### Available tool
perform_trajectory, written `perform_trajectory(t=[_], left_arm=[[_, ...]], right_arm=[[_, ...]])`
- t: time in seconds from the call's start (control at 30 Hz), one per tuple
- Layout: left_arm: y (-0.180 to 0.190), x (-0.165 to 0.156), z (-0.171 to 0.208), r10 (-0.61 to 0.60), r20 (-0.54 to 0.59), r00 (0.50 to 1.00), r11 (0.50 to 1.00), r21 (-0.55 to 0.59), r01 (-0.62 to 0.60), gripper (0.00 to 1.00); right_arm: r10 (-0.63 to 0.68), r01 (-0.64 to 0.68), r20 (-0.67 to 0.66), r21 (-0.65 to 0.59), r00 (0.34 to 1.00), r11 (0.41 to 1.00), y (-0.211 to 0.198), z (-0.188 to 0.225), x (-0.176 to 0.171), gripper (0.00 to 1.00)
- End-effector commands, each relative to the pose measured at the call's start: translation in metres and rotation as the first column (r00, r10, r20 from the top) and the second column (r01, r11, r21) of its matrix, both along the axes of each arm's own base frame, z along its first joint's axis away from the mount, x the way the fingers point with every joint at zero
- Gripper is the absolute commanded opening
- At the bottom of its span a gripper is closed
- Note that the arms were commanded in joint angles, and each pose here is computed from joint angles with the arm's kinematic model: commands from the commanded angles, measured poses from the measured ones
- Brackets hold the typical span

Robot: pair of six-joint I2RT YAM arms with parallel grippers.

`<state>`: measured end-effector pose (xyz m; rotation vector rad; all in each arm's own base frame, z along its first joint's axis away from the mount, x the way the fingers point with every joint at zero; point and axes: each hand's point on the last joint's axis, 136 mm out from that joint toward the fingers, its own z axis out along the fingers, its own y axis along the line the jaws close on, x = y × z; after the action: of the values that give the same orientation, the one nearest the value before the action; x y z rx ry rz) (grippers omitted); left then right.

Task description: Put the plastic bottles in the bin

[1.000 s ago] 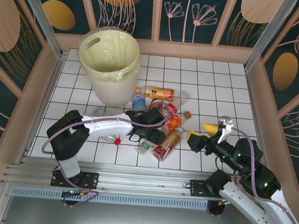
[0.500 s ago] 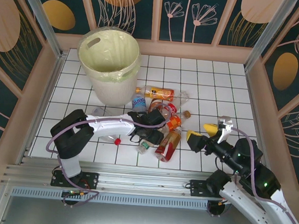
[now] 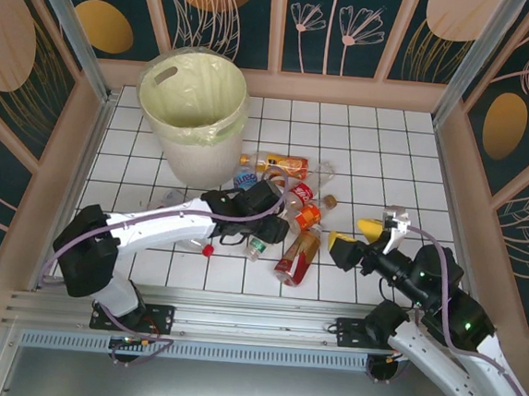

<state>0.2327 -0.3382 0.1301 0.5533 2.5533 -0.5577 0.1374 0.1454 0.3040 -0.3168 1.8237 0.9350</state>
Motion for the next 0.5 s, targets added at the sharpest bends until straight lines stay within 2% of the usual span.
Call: perform_trajectory(t=[0.0, 0.27, 0.47], left_arm=[[-0.018, 0.014, 0.050, 0.014, 0.063, 0.998, 0.988, -0.153, -0.004, 0.56], [-0.011, 0.047, 0.130, 0.081, 0.153, 0.985, 0.952, -0.304, -0.032, 0.58], [0.013, 0.083, 0.197, 0.171, 0.254, 0.952, 0.941, -0.328, -0.082, 0.59]], right_arm=[[0.054, -0.059, 0.082, 0.061, 0.995, 0.996, 0.005, 0.020, -0.009, 0.99], [0.028, -0.057, 0.206, 0.135, 0.978, 0.989, -0.013, 0.044, -0.024, 0.99], [0.016, -0.049, 0.217, 0.148, 0.976, 0.988, -0.016, 0.040, -0.025, 0.99]])
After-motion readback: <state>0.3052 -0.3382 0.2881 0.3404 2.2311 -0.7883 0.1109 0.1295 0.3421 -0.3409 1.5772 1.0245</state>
